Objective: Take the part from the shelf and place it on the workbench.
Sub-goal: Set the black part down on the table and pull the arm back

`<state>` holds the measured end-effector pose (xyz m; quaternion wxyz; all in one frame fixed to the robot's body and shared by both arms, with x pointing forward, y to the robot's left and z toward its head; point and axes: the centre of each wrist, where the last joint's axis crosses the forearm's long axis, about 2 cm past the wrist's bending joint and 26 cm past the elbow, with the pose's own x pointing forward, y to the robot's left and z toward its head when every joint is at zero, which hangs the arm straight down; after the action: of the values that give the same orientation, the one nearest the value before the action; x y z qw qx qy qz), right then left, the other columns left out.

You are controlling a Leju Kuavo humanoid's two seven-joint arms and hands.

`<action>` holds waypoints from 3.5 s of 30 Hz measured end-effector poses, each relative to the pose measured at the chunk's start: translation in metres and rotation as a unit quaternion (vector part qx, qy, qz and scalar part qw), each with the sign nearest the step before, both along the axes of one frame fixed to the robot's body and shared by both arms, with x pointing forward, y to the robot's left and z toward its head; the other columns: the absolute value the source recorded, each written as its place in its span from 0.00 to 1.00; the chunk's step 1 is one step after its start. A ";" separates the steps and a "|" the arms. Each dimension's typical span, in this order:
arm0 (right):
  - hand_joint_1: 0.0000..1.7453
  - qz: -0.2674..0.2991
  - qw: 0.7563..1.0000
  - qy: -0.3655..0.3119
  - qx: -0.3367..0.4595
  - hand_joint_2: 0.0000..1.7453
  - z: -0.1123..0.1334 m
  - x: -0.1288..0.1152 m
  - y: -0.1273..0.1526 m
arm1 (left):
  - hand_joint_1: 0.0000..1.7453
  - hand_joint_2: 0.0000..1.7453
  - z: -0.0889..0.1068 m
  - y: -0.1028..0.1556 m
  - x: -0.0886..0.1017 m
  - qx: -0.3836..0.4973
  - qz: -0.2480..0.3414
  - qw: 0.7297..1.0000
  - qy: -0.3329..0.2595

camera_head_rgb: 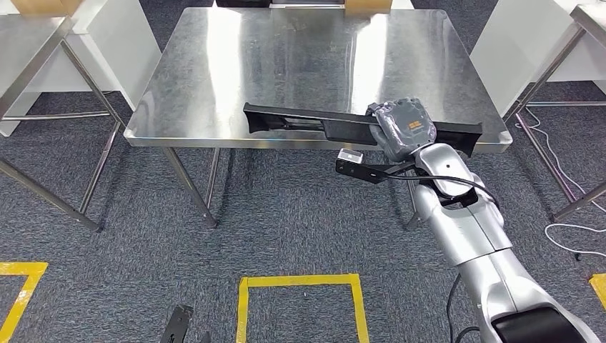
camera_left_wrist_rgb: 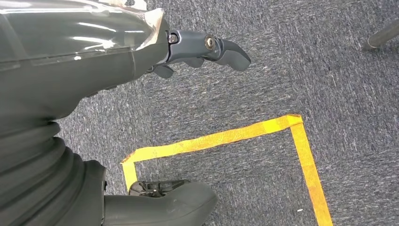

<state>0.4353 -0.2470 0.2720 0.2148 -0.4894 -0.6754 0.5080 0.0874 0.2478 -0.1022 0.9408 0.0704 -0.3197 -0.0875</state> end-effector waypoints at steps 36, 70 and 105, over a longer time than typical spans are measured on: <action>0.93 0.004 1.000 0.017 -0.014 1.00 -0.016 -0.005 0.004 | 0.00 1.00 0.000 0.004 0.001 0.010 -0.006 1.000 -0.013; 0.93 0.074 0.997 0.019 -0.007 1.00 -0.010 0.010 0.047 | 0.00 1.00 0.002 -0.005 0.002 0.061 0.041 0.988 -0.134; 0.93 0.088 0.994 0.065 0.006 1.00 -0.034 0.019 0.048 | 0.00 1.00 0.002 -0.002 0.004 0.042 0.050 0.996 -0.063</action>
<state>0.4545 -0.1993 0.2376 0.2156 -0.3930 -0.7037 0.5512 0.0916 0.2457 -0.1003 0.9181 0.1312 -0.3707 -0.0489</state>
